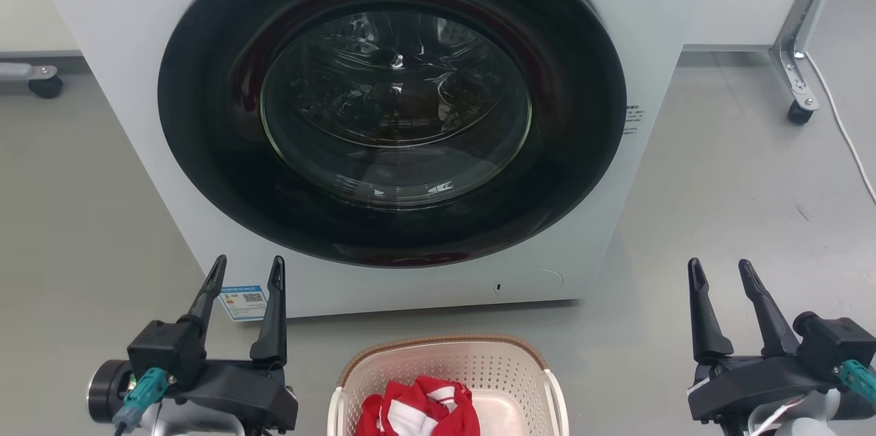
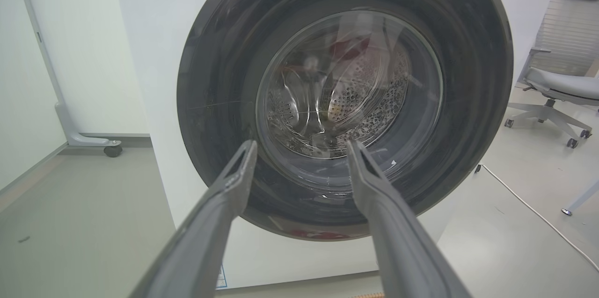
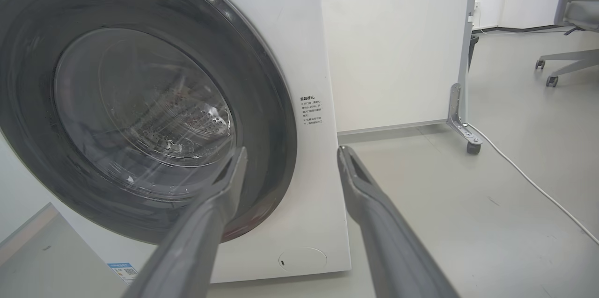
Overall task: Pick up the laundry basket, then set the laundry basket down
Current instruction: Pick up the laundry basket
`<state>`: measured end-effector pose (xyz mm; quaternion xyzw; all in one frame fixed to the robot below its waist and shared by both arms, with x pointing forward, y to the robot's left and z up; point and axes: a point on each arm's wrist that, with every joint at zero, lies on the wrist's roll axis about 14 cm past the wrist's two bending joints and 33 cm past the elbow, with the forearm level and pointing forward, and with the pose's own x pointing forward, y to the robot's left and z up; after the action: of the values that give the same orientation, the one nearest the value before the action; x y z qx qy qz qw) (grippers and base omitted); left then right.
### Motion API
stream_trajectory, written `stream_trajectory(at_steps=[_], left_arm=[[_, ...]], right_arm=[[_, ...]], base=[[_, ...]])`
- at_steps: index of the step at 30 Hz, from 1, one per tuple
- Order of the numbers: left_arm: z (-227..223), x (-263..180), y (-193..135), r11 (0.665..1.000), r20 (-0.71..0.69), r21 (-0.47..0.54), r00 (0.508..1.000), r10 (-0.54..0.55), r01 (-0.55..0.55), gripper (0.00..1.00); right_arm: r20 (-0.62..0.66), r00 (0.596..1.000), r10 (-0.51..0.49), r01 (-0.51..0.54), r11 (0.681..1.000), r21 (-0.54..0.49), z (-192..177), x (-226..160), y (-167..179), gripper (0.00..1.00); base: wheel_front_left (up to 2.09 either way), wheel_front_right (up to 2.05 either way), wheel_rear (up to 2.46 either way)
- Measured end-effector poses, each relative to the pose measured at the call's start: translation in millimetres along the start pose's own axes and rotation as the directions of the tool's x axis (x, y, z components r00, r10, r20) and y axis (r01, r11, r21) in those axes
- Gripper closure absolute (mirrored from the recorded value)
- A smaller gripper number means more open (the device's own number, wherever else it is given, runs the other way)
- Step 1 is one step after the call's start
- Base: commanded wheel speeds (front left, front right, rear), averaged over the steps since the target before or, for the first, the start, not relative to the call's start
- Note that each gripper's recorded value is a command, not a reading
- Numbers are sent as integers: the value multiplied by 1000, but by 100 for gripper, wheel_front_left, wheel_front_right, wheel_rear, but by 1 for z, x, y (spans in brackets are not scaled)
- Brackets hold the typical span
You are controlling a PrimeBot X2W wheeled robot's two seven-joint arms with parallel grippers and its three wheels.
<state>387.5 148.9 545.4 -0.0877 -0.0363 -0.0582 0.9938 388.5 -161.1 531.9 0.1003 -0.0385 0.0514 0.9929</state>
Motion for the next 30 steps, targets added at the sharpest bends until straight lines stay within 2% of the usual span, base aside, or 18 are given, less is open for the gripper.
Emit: stream_trajectory(at_steps=[19,30], left_arm=[[-8,3,2,1000,-31,3,999,9,-9,0],[-43,20,6,999,-131,-27,991,22,-26,0]], right_arm=[[-29,1000,8,-8,1000,11,-8,5,2,0],[-133,991,16,-13,1000,19,-40,24,-1,0]], base=[[0,0,0],[0,0,0]])
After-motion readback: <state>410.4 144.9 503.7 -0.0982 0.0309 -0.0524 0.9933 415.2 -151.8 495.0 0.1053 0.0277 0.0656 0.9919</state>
